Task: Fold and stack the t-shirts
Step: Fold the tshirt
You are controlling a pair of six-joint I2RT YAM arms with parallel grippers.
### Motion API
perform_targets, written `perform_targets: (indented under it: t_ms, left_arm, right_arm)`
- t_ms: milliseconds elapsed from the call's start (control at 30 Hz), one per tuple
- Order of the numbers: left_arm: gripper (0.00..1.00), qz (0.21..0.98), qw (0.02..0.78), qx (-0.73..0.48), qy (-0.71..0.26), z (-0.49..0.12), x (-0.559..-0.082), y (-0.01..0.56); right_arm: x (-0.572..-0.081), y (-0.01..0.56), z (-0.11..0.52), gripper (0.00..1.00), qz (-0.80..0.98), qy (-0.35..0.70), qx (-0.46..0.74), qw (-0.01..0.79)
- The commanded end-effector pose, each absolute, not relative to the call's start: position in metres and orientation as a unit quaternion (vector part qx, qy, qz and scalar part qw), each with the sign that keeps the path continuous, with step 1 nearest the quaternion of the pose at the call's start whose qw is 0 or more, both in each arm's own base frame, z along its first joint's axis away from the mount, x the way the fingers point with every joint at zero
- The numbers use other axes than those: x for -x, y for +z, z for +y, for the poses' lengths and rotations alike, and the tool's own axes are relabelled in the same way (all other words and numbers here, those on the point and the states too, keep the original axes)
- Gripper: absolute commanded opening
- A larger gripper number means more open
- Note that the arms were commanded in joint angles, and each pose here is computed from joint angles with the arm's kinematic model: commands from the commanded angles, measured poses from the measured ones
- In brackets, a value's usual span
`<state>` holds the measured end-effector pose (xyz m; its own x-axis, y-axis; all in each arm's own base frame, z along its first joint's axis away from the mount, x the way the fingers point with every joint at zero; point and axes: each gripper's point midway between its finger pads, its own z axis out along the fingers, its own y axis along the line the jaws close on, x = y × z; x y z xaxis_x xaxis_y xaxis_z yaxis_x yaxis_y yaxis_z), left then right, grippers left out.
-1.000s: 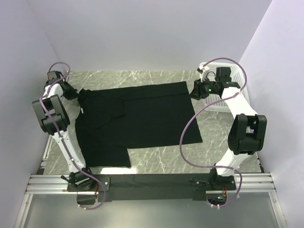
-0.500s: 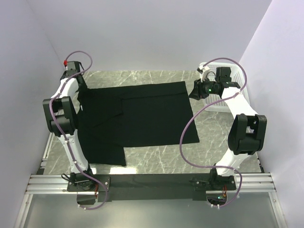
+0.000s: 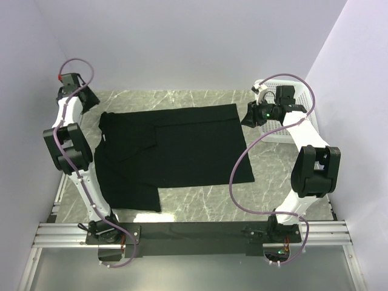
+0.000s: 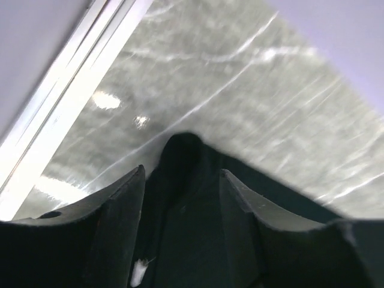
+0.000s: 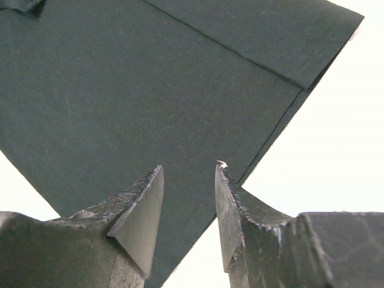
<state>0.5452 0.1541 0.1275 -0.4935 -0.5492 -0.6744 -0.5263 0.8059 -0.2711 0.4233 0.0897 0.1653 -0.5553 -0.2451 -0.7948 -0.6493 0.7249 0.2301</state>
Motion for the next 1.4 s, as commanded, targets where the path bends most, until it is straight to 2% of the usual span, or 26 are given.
perform_targets:
  t_ms: [0,167,800,933,967,1367]
  left_arm:
    - [0.57,0.85,0.388,0.342,-0.098,0.141,-0.565,0.12]
    - [0.51,0.853,0.362,0.357,-0.122,0.137,-0.578,0.094]
    - [0.49,0.858,0.361,0.35,-0.102,0.147,-0.589,0.066]
    - [0.4,0.856,0.364,0.353,-0.101,0.148,-0.591,0.065]
    - [0.35,0.854,0.367,0.353,-0.102,0.149,-0.593,0.065]
    - [0.08,0.847,0.391,0.351,-0.079,0.157,-0.592,0.086]
  right_arm:
    - [-0.431,0.181,0.094,0.47,0.83,0.259,0.277,0.409]
    - [-0.431,0.18,0.093,0.47,0.831,0.258,0.277,0.408]
    - [-0.434,0.174,0.093,0.47,0.835,0.26,0.275,0.4]
    - [-0.437,0.173,0.093,0.47,0.836,0.261,0.275,0.397]
    - [-0.437,0.173,0.094,0.47,0.835,0.263,0.276,0.397]
    - [-0.44,0.171,0.098,0.47,0.837,0.262,0.279,0.392]
